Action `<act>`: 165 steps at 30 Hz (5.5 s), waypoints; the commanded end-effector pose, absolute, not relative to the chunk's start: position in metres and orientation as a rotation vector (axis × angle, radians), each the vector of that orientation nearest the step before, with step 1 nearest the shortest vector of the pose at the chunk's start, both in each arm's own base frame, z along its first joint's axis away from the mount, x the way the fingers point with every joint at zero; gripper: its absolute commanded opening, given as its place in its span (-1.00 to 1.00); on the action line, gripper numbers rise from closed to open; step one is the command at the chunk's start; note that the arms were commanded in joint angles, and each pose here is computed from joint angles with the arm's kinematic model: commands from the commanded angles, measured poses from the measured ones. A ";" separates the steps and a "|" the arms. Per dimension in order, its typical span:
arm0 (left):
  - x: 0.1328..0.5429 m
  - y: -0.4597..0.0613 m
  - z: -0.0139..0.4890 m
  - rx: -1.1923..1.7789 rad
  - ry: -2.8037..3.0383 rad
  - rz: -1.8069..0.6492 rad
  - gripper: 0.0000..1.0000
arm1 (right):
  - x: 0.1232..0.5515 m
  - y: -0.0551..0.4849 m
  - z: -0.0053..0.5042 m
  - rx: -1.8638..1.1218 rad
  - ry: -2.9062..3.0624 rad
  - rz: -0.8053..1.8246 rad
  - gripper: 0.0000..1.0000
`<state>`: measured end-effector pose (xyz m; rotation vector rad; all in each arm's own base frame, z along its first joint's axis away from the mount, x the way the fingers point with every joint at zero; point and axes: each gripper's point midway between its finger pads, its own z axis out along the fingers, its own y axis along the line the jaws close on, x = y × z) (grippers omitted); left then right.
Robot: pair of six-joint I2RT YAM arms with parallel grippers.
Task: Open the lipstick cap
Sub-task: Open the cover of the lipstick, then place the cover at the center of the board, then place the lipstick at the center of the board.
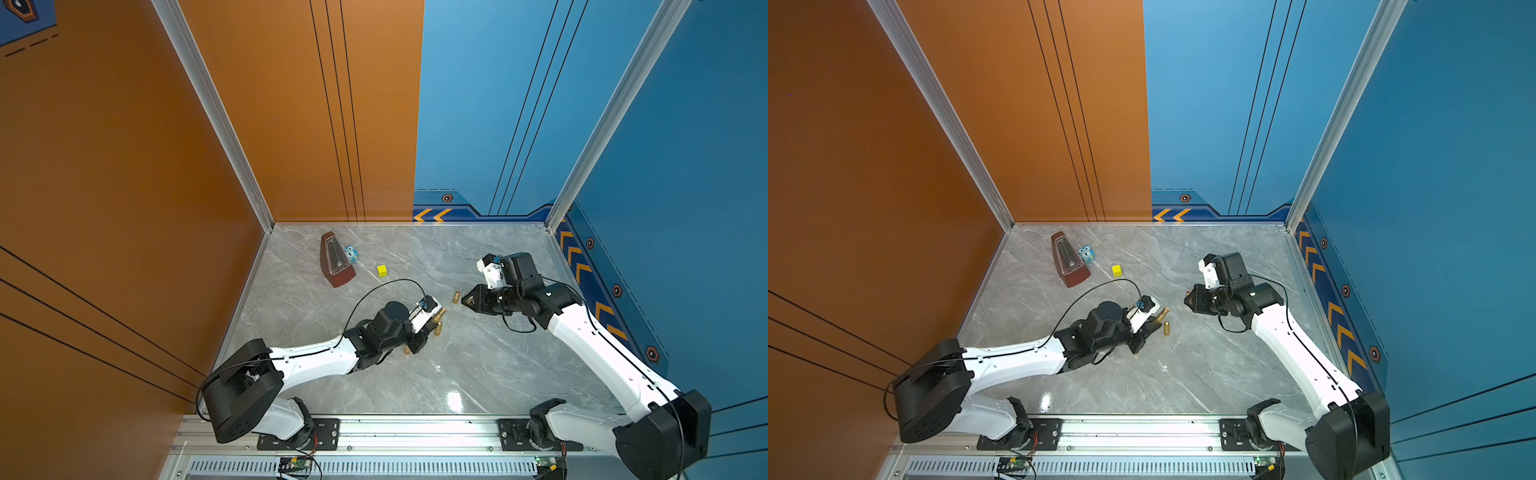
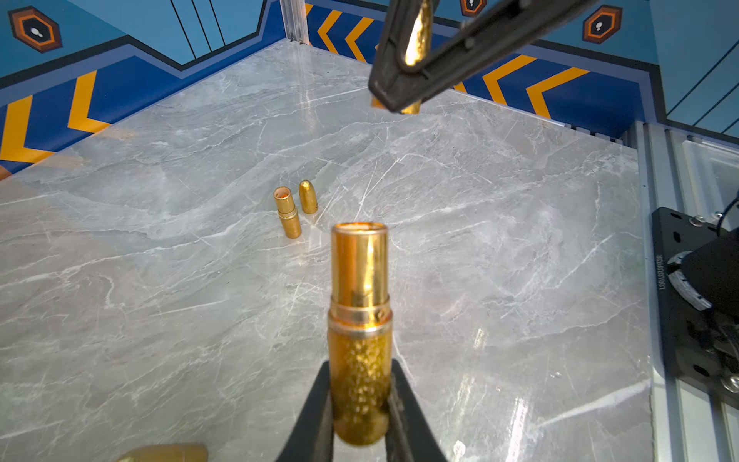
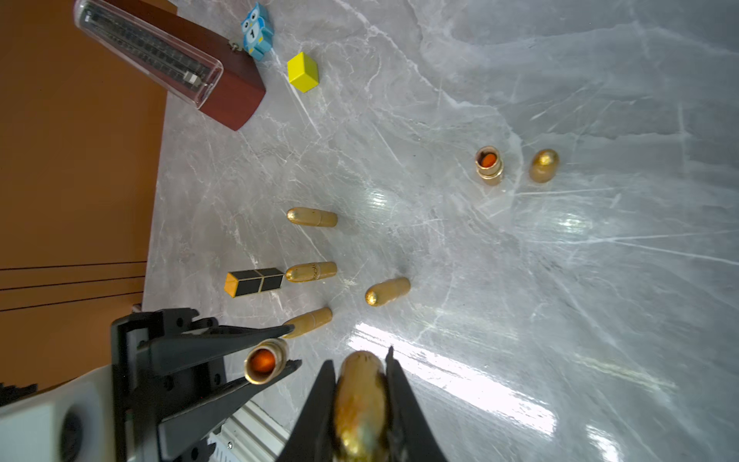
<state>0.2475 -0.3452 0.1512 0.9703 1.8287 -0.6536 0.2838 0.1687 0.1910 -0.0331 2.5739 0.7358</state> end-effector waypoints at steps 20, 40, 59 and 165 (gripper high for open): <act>0.267 -0.320 0.149 0.845 1.882 -0.576 -1.00 | 0.336 0.153 0.048 0.031 2.772 0.189 -0.62; 0.274 -0.315 0.146 0.831 1.898 -0.577 -1.00 | 0.343 0.161 0.021 -0.055 2.801 0.060 -0.61; 0.273 -0.315 0.149 0.833 1.891 -0.586 -1.00 | 0.328 0.161 0.014 -0.075 2.823 0.045 -0.42; 0.262 -0.324 0.160 0.838 1.865 -0.597 0.30 | 0.288 0.207 0.191 -0.165 2.549 0.676 -0.64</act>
